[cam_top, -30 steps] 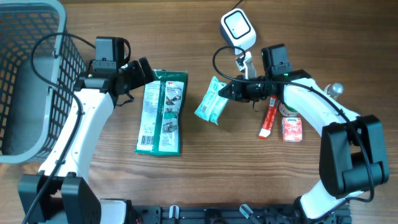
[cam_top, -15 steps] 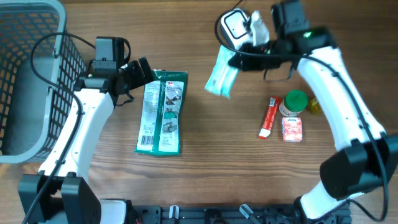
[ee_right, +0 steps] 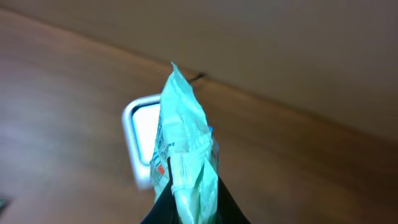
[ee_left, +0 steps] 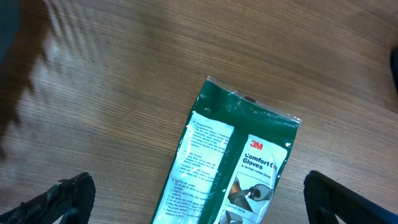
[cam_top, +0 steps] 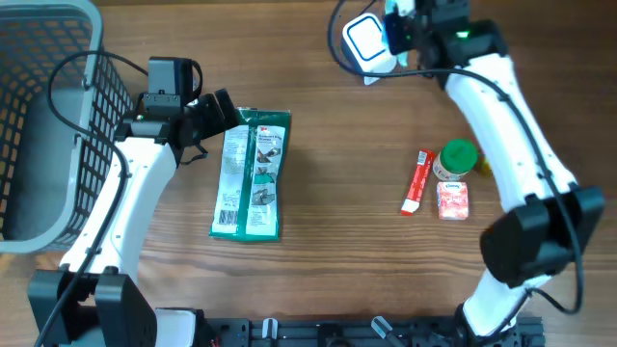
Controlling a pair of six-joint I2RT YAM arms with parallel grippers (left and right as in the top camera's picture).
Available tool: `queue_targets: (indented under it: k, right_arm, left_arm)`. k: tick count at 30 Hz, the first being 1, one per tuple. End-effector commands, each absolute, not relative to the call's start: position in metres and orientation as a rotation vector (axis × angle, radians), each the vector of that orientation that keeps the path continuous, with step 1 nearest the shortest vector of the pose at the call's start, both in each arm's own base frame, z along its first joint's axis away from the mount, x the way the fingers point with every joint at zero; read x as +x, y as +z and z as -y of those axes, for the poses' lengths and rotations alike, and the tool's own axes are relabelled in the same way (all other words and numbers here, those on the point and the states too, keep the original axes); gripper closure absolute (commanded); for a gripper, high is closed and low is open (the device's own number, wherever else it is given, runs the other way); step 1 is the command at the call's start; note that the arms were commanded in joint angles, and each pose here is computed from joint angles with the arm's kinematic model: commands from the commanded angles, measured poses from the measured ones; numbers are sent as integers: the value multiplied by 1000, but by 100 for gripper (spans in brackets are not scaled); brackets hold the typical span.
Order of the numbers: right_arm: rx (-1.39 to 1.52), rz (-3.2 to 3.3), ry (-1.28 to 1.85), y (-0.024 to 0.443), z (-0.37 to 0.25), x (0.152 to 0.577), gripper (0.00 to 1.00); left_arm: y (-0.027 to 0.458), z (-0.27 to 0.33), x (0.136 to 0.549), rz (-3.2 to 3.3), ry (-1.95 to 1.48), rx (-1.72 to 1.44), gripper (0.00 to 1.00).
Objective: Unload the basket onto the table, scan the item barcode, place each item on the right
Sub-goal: 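Raise the wipe pack with the right gripper up to the scanner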
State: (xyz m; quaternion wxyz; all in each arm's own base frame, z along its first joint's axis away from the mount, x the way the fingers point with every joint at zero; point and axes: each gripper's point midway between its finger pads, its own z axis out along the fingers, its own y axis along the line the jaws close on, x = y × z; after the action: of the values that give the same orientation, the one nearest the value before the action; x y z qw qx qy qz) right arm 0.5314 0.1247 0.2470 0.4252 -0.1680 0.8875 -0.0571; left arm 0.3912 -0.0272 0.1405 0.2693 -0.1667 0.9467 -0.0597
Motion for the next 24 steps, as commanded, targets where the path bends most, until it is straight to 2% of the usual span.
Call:
queue_targets:
  k: [1, 5, 8, 16, 24]
  right_arm:
    - [-497, -2120, -467, 241, -132, 553, 96]
    - [-512, -1996, -749, 239, -143, 571, 96]
    - [-547, -1966, -862, 217, -150, 582, 96]
    - [-738, -2035, -780, 136, -191, 585, 96]
    - [-839, -2091, -563, 108, -234, 567, 94]
  left_arm:
    - [141, 24, 393, -2549, -145, -450, 0]
    - [141, 24, 393, -2549, -145, -450, 0]
    - [141, 24, 393, -2549, -145, -450, 0]
    - [141, 24, 393, -2549, -145, -450, 0]
    - [141, 24, 393, -2549, -145, -450, 0]
